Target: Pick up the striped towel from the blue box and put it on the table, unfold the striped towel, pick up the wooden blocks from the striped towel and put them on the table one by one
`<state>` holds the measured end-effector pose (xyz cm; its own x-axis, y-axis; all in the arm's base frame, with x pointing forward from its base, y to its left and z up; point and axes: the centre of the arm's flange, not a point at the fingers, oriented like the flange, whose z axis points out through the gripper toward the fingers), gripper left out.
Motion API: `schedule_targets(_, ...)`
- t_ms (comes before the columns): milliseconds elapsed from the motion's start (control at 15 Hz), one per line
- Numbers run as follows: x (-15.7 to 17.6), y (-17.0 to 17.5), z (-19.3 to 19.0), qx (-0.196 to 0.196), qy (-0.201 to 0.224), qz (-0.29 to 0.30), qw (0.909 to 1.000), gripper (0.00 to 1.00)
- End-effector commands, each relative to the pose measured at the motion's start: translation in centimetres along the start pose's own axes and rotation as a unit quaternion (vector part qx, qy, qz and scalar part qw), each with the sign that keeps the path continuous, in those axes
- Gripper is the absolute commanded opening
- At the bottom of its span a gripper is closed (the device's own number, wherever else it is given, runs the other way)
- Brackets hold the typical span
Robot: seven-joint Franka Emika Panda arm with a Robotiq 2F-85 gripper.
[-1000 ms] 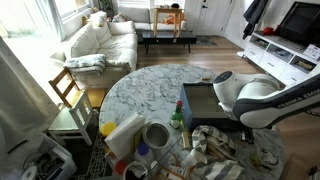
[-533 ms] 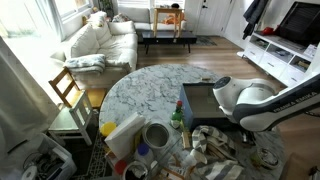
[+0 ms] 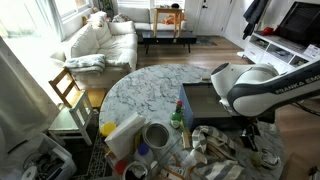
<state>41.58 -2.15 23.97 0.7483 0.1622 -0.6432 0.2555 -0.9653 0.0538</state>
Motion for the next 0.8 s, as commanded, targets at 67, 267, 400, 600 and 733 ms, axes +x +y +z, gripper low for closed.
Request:
schedule_targets(67,-1.1,-3.7,-2.3,0.121,-0.01,0.029,0.9922,1.0)
schedule_targets(267,-0.1,-5.3,-1.6,0.182,0.013,0.038,0.9825,1.0)
schedule_targets(400,0.8,-5.9,-1.1,0.201,0.042,0.046,0.9776,1.0)
schedule_targets(600,2.2,-6.0,0.0,0.197,0.082,0.068,0.9745,1.0)
schedule_targets(733,2.9,-5.9,0.7,0.184,0.104,0.08,0.9741,1.0)
